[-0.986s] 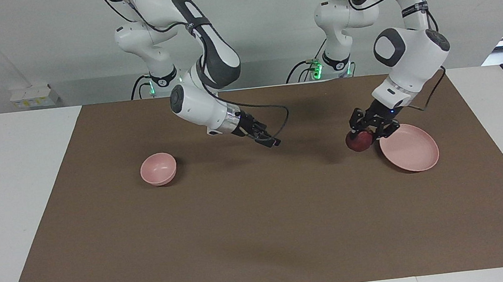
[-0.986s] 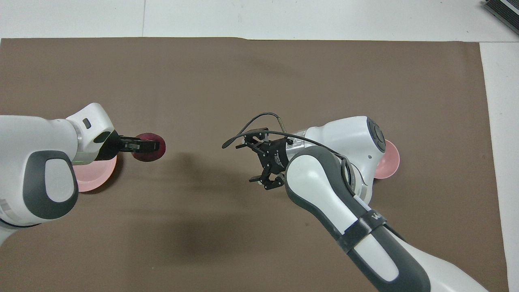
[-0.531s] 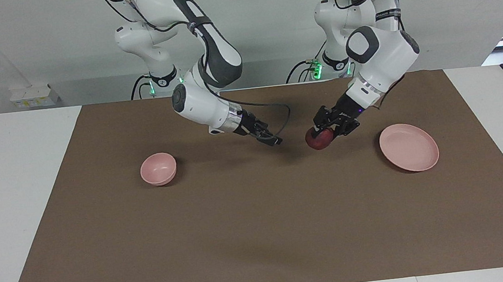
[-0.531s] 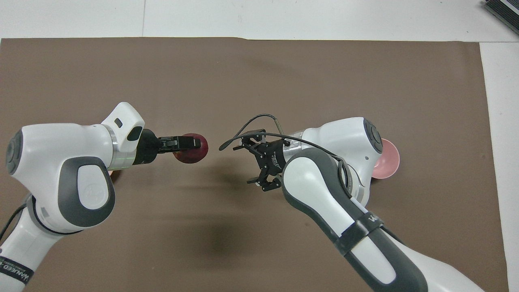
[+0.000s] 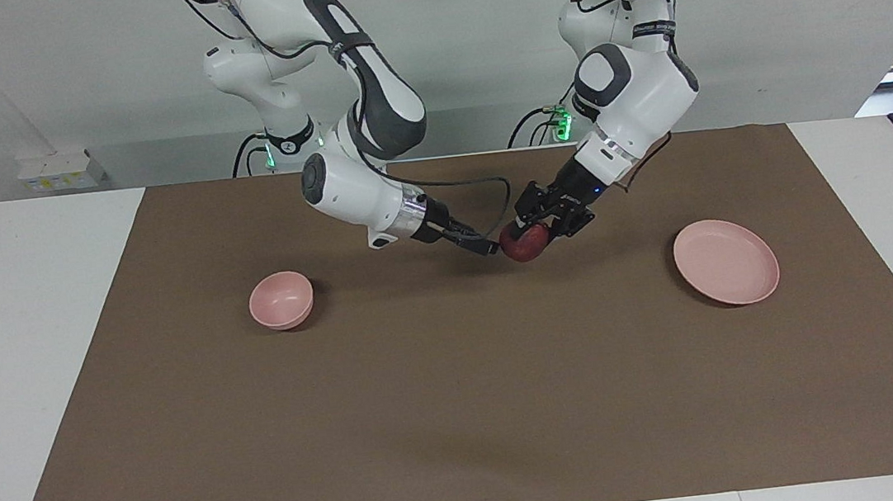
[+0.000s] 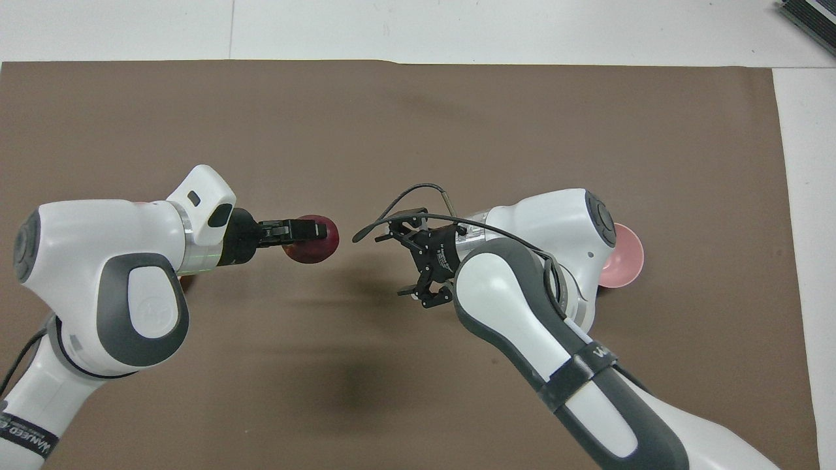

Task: Move apple from plate to bowl
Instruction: 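Lift the apple with the left gripper toward the open right gripper, then close the right gripper on the apple held by the left gripper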

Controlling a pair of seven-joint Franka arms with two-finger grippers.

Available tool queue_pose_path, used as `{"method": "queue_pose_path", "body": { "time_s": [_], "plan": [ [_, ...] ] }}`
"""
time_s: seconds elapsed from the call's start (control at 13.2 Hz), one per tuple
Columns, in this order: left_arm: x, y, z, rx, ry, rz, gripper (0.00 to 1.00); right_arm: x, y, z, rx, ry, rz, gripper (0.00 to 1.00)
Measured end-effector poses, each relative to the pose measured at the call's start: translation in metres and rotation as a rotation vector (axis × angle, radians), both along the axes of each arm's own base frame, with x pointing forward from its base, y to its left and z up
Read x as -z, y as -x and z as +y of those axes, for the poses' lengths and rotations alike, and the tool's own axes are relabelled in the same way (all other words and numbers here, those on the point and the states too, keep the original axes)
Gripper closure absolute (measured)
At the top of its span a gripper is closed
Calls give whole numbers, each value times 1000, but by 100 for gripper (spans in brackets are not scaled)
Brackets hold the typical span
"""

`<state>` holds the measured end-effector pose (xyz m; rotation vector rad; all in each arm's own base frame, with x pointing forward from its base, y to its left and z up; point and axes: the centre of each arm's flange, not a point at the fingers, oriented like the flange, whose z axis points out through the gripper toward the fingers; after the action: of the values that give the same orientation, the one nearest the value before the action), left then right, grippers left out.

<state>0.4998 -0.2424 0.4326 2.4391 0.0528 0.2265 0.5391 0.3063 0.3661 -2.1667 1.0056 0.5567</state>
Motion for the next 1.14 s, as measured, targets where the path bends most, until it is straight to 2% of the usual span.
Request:
{"method": "queue_pose_path", "body": {
  "time_s": [0.15, 0.45, 0.68, 0.91, 1.14],
  "plan": [
    [3, 4, -5, 8, -1, 8, 36, -3, -5, -6, 30, -22, 9, 0],
    [6, 8, -10, 15, 2, 16, 36, -14, -11, -5, 122, -37, 84, 0],
    [5, 7, -9, 3, 3, 19, 36, -15, -7, 4, 123, -35, 88, 0],
    [5, 9, -12, -7, 7, 11, 36, -18, -7, 10, 176, -26, 107, 0],
    [2, 16, -29, 0, 15, -2, 36, -21, 1, 31, 227, -16, 128, 0]
  ]
}}
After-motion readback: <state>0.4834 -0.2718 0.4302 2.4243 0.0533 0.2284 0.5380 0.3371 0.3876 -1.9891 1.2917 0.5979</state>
